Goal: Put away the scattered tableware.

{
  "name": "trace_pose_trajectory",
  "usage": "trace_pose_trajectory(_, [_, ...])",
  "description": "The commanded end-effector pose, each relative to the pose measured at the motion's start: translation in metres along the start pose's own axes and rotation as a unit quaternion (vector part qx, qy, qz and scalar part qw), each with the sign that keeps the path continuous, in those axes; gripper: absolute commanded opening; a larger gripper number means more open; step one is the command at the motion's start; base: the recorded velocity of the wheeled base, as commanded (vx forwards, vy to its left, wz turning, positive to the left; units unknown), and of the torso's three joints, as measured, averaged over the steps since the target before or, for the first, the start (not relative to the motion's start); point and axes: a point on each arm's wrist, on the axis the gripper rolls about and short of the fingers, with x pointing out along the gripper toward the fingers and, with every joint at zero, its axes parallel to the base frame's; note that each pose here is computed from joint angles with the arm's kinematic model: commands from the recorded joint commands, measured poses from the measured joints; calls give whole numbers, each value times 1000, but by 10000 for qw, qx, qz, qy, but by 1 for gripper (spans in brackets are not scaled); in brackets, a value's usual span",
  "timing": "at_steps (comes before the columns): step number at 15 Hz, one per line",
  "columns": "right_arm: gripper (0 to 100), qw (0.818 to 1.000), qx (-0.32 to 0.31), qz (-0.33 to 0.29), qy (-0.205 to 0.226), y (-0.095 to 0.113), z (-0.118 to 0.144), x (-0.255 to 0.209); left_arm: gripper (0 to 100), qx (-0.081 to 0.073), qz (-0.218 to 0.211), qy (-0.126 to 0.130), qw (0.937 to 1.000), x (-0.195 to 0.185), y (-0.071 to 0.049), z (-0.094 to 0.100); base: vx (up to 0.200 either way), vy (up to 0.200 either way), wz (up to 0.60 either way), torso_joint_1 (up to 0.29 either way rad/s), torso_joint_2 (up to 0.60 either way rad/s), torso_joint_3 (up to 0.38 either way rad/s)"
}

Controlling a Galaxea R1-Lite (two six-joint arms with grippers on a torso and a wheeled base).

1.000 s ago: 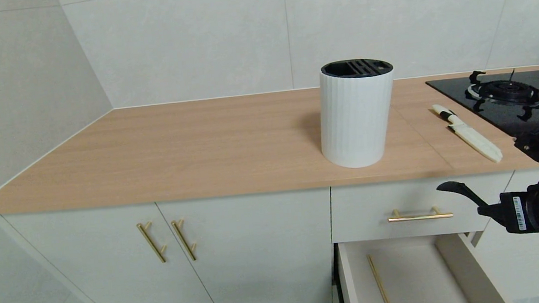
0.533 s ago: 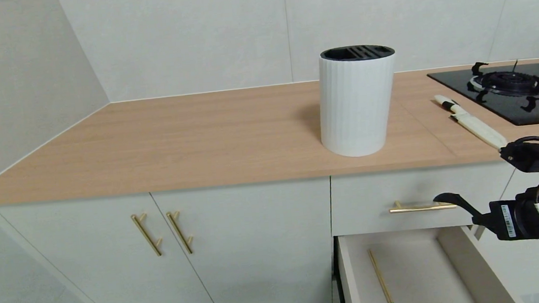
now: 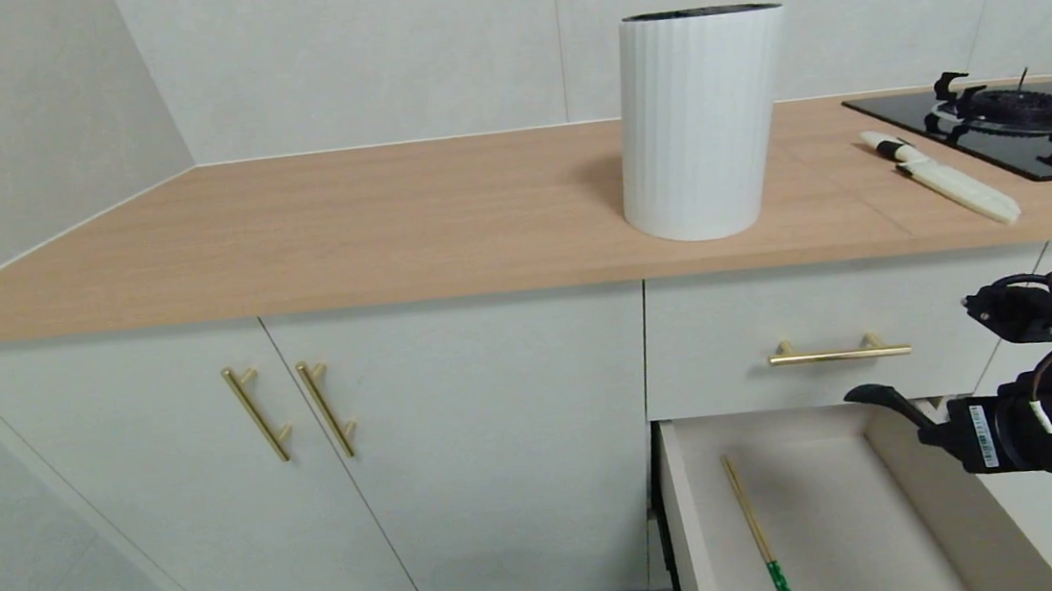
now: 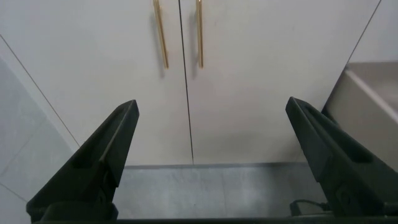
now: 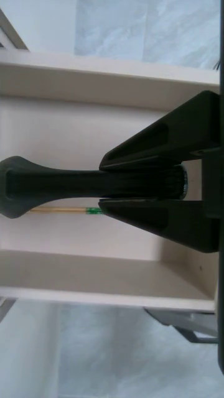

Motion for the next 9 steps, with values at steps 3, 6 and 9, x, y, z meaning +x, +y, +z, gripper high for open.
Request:
trace_pose_trajectory(3, [0, 9999, -17, -24, 99, 0, -3, 8, 100, 1, -1, 4, 10000, 0, 0, 0, 0, 0, 0, -162, 450, 290])
trace_pose_trajectory(6, [0, 10000, -17, -30, 90, 0, -5, 13, 100, 1, -1, 4, 10000, 0, 0, 0, 0, 0, 0, -111, 328, 216])
trace_pose_trajectory(9, [0, 9999, -18, -36, 120, 0, -5, 15, 100, 1, -1, 4, 10000, 0, 0, 0, 0, 0, 0, -19, 50, 24])
